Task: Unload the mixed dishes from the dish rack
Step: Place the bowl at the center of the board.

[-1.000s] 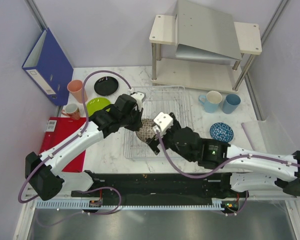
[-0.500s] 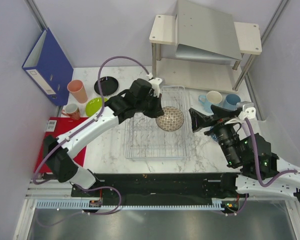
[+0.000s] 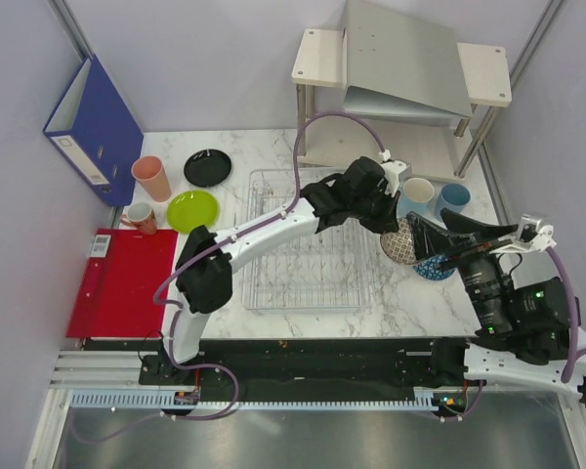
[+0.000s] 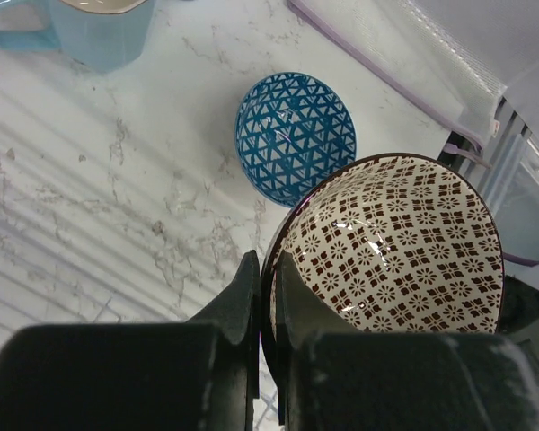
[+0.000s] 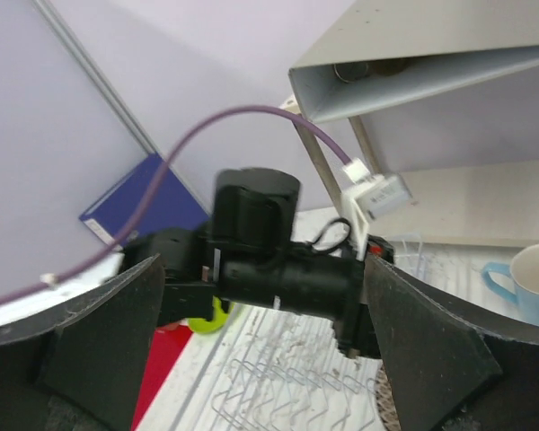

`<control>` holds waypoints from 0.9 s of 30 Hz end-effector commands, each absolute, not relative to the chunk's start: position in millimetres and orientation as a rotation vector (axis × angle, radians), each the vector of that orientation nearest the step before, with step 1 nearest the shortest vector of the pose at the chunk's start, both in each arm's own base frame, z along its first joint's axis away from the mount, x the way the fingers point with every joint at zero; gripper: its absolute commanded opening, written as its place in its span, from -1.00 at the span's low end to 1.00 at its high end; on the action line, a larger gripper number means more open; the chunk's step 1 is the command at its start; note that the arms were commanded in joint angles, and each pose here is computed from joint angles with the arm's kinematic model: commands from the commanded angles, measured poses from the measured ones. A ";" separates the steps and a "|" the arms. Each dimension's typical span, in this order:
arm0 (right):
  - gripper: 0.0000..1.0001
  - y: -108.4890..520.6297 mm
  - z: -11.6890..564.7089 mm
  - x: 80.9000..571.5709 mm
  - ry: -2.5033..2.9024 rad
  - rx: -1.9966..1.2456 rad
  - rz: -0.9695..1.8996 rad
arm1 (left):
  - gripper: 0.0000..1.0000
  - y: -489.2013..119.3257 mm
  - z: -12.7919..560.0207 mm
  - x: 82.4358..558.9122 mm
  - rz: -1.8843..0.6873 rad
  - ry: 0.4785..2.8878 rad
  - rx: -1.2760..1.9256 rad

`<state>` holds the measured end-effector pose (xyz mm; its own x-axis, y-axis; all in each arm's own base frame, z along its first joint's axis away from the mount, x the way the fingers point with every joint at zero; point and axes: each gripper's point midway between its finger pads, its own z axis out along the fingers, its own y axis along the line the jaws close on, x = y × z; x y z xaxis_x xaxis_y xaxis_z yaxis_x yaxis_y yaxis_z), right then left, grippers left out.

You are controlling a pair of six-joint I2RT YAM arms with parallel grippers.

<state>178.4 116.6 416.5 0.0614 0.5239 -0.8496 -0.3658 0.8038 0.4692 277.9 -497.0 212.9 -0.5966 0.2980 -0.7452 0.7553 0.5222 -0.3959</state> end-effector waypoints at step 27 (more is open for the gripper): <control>0.96 135.4 420.1 162.9 1.281 0.029 0.816 | -0.96 -617.1 174.0 309.4 -1.135 1.905 0.840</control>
<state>165.4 137.6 415.7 0.0460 0.5277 -0.8482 -0.5068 0.7440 0.4354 302.2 -596.4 138.1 -0.5410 0.2563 -0.8010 0.8073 0.4251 -0.4093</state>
